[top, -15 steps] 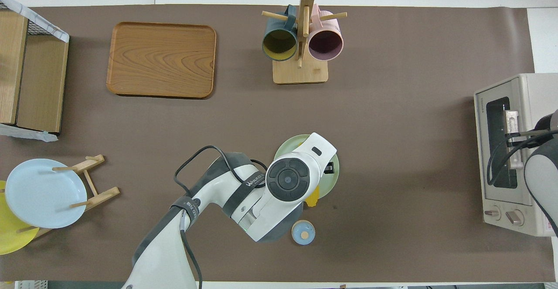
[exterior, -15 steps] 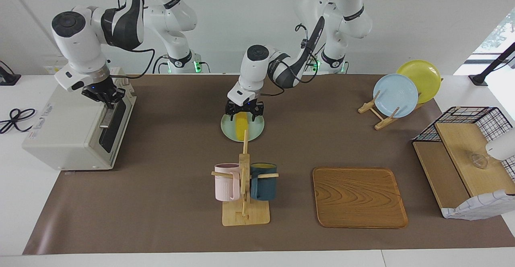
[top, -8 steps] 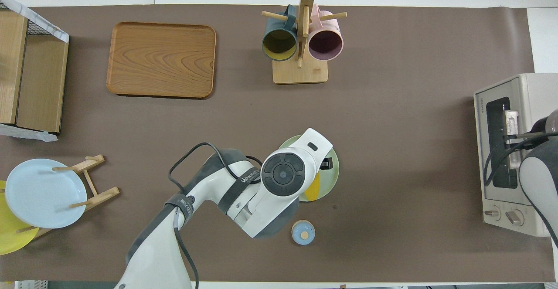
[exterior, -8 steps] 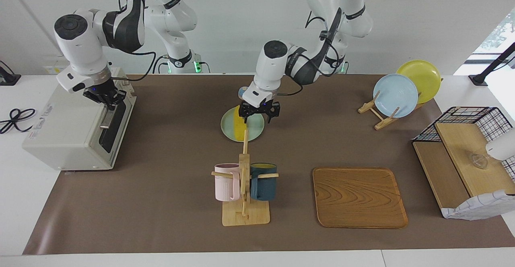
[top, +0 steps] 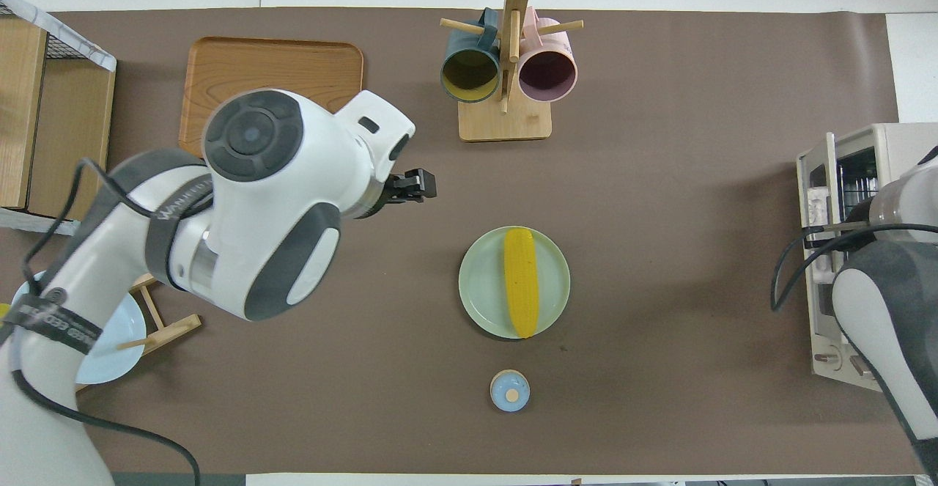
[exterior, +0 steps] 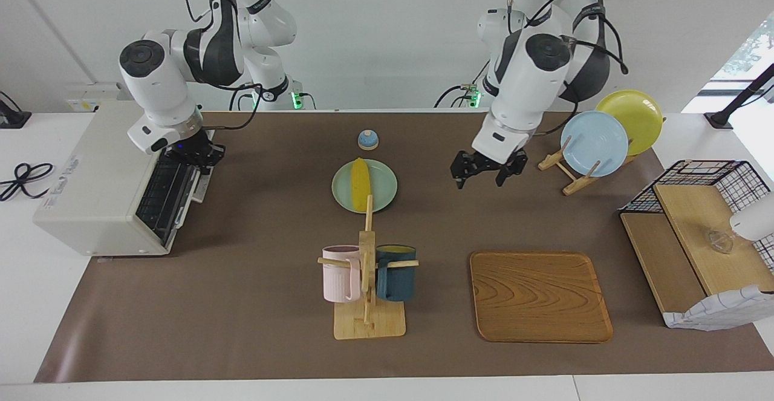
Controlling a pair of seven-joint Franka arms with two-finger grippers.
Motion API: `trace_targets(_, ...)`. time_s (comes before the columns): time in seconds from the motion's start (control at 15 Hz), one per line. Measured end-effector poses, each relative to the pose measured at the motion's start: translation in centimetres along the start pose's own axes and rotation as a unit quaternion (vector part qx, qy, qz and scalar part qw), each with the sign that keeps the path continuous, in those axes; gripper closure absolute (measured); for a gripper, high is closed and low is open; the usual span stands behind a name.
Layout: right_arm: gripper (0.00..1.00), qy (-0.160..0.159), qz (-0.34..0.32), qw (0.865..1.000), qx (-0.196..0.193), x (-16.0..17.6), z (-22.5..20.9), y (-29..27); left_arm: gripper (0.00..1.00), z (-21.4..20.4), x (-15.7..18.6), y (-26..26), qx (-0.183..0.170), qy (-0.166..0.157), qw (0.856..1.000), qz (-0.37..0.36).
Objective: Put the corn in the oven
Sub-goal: 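Withdraw the left gripper to rest while the right gripper pulls the door down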
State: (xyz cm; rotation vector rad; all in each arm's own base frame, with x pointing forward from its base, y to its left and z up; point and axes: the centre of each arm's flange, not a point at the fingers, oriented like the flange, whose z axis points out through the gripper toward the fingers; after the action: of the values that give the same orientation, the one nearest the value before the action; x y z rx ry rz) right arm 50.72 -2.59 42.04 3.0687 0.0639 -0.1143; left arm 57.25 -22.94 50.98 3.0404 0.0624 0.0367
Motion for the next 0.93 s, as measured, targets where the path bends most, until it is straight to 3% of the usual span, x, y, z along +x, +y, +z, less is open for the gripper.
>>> trace_targets(0.4, 0.99, 0.028, -0.009, 1.0, 0.009, 1.2, 7.9, -4.4, 0.0, -5.3, 0.0, -7.9, 0.012, -0.011, 1.0, 0.003)
trace_targets(0.93, 0.99, 0.031, -0.004, 0.999, 0.016, 1.5, 11.4, -4.9, 0.0, -8.4, -1.2, -11.9, 0.019, -0.021, 1.0, -0.011)
